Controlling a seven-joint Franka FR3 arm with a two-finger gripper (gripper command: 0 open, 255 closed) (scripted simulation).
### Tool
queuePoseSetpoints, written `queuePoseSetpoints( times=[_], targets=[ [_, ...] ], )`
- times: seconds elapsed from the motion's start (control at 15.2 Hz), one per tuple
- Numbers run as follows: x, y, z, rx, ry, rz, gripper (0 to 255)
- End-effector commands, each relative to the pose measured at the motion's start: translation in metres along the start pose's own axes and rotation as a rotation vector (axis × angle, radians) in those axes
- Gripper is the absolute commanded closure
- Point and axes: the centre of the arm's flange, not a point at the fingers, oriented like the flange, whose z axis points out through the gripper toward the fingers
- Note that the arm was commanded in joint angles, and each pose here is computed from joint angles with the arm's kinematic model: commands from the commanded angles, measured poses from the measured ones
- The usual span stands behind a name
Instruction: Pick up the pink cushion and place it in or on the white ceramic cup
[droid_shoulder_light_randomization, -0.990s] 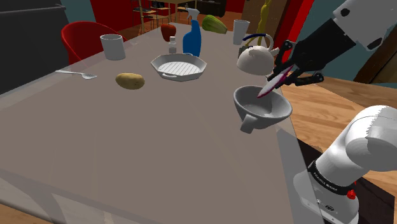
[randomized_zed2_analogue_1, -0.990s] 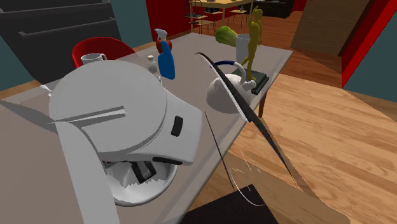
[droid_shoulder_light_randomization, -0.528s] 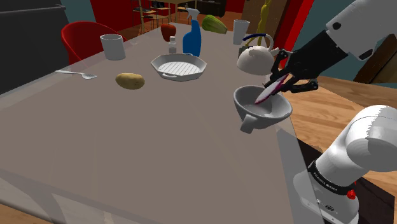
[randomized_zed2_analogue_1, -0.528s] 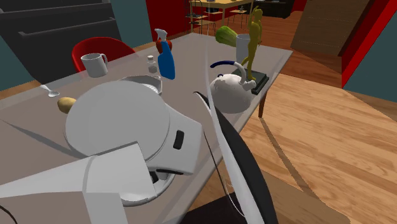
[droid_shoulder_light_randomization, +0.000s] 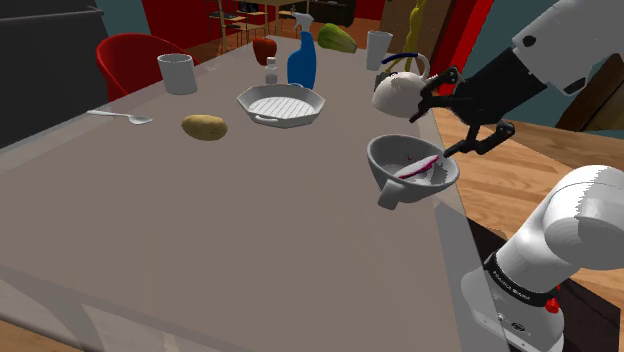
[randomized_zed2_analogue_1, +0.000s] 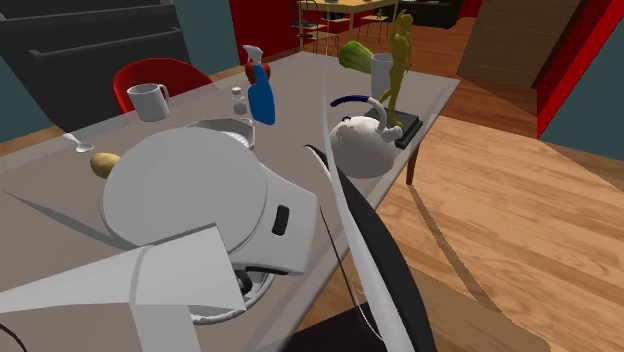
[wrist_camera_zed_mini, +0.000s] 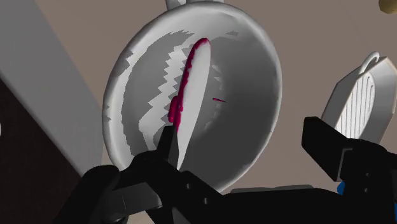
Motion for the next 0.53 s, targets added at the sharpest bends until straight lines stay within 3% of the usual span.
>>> queuePoseSetpoints(
  times=[0.0,0.07,0.33,0.46],
  targets=[
    [0.000,0.000,0.000,0.000,0.000,0.000,0],
    [0.000,0.000,0.000,0.000,0.000,0.000,0],
    [0.000,0.000,-0.050,0.000,0.000,0.000,0],
    [0.000,0.000,-0.050,0.000,0.000,0.000,0]
  ],
)
